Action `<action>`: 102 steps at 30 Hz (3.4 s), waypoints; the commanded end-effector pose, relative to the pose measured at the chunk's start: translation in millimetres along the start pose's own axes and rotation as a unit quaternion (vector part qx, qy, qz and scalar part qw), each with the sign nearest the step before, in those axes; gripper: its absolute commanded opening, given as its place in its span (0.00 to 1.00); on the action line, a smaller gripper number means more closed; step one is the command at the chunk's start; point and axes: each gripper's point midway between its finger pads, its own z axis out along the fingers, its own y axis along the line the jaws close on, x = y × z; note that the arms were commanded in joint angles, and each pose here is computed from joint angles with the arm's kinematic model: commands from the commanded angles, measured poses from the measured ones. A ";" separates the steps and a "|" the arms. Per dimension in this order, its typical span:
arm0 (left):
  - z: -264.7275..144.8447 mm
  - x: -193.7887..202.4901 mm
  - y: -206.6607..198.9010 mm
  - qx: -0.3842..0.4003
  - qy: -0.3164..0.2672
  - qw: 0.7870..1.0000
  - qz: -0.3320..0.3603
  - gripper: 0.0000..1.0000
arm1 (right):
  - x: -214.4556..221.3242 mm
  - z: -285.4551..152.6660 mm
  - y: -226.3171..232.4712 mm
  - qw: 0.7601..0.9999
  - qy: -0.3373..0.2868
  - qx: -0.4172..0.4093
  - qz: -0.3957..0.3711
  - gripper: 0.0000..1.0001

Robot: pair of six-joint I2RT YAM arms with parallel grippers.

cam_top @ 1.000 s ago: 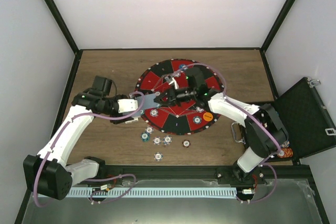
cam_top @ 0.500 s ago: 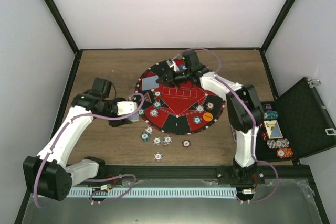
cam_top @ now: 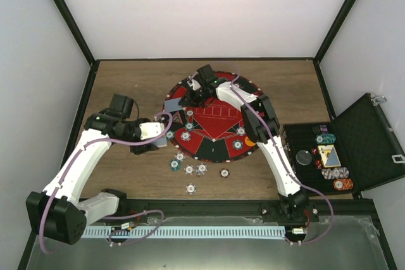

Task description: Distribute texas hold em gaming equipment

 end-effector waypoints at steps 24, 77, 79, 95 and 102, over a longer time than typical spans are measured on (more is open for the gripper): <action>-13.1 -26.4 13.5 -0.016 -0.049 0.999 0.006 0.04 | 97.3 -124.1 140.0 0.991 -0.046 -0.078 -0.102 0.86; -32.3 -44.1 12.1 -0.025 -0.077 0.996 0.022 0.04 | 185.2 -64.8 165.8 0.977 0.054 -0.197 -0.066 0.52; -32.8 -44.4 12.3 -0.026 -0.077 0.996 0.022 0.04 | 184.5 -67.0 164.6 0.977 0.053 -0.195 -0.067 0.51; -29.3 -39.5 13.7 -0.028 -0.067 0.997 0.023 0.04 | 180.9 -93.0 172.8 0.980 0.031 -0.177 -0.083 0.33; -27.5 -37.1 14.2 -0.029 -0.062 0.997 0.023 0.04 | 179.4 -102.0 175.5 0.982 0.024 -0.162 -0.089 0.18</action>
